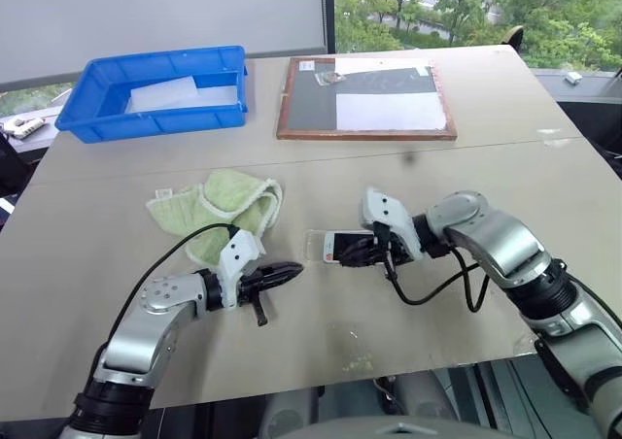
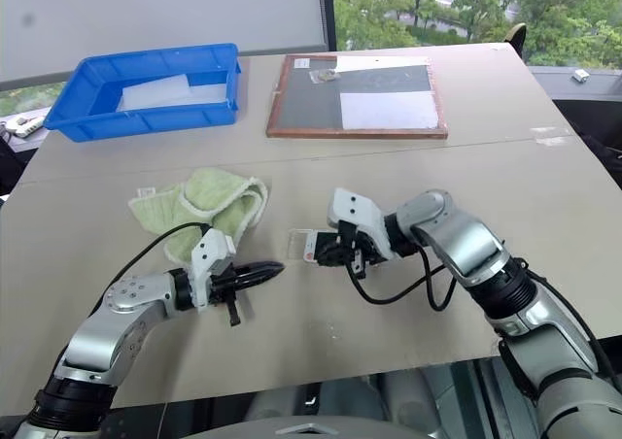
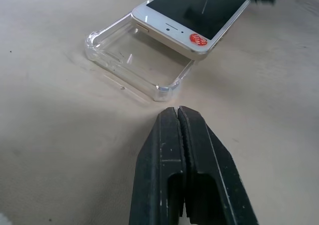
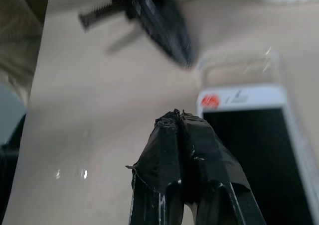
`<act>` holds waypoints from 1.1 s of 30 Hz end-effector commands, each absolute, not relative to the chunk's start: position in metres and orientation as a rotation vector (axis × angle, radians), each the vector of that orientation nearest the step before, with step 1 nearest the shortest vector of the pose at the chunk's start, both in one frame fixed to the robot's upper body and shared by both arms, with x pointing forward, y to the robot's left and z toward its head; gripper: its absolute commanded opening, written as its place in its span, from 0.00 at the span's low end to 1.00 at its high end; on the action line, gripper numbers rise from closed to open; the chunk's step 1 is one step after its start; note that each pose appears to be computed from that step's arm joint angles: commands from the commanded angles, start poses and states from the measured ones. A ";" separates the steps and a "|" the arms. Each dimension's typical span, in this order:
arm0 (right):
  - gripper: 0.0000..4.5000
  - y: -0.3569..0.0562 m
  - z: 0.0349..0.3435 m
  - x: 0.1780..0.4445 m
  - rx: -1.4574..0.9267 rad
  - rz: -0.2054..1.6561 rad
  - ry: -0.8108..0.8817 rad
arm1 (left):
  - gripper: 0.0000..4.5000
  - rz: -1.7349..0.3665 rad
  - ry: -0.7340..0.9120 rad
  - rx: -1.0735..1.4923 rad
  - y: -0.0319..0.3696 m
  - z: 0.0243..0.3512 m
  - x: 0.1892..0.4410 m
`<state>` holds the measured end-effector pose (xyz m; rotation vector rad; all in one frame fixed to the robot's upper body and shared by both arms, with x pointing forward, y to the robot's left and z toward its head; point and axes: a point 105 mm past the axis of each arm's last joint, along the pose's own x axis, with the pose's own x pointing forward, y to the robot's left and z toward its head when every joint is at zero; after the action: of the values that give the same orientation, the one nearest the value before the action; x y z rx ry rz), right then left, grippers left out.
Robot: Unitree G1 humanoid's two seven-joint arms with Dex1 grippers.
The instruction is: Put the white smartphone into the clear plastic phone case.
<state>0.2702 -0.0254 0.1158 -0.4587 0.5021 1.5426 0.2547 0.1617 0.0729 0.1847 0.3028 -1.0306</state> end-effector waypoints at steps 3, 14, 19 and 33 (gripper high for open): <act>0.00 -0.027 0.108 0.268 -0.565 1.559 0.504 | 0.00 -1.035 0.269 0.204 0.163 0.082 0.254; 0.00 -0.034 0.106 0.281 -0.595 1.510 0.498 | 0.00 -1.036 0.265 0.200 0.162 0.082 0.254; 0.00 -0.033 0.115 0.280 -0.565 1.530 0.478 | 0.00 -1.039 0.259 0.197 0.163 0.084 0.254; 0.00 -0.010 0.137 0.306 -0.450 1.417 0.357 | 0.00 -1.046 0.232 0.165 0.181 0.102 0.248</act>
<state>0.3035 -0.0113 0.1323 -0.4262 0.3903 1.4273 0.2490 0.1806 0.0917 0.1450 0.2657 -1.0362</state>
